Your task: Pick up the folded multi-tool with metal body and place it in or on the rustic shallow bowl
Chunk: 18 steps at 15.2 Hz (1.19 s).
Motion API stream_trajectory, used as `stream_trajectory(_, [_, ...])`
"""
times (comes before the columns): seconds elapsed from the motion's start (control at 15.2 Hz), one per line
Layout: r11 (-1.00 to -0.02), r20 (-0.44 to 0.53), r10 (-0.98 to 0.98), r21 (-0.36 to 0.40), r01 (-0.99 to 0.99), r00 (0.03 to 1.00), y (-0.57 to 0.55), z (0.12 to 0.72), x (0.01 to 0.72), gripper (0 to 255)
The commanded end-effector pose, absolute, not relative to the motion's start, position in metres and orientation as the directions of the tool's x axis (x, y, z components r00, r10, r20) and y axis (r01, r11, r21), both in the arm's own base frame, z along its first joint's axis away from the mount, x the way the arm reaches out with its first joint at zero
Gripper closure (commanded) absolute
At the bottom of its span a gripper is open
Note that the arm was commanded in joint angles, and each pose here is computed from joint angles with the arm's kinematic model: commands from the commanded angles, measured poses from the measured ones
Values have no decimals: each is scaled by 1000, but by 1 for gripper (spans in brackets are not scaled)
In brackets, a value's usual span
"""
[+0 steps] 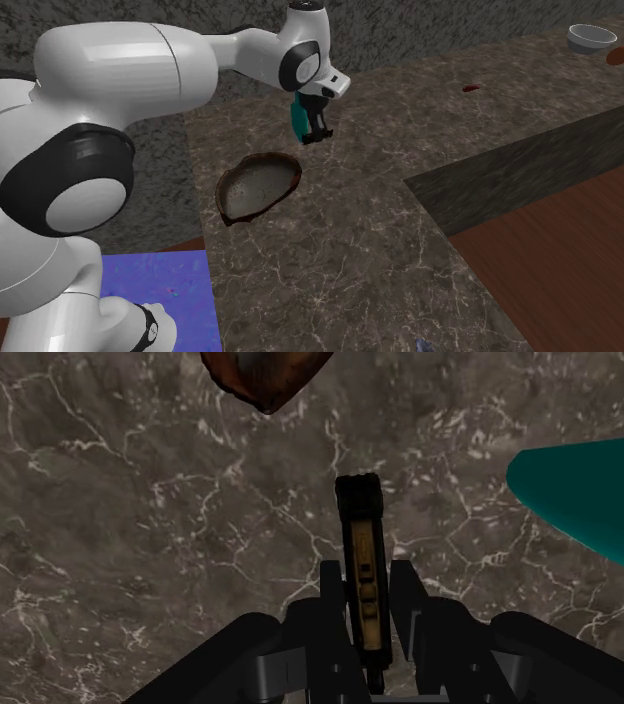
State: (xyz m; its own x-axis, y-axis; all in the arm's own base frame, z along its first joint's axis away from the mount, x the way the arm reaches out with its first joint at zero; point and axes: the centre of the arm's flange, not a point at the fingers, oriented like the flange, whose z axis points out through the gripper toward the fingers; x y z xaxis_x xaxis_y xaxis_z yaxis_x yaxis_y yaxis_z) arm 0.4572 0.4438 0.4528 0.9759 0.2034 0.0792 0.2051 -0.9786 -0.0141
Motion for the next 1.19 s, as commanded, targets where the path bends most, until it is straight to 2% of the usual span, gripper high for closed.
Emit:
stream_trajectory(0.0, [-979,79,203,-14,205,976,444,464,456,255])
stream_trajectory(0.59, [-979,79,203,-14,205,976,444,509,456,255])
stream_trajectory(1.12, [-979,79,203,-14,205,976,394,515,363,255])
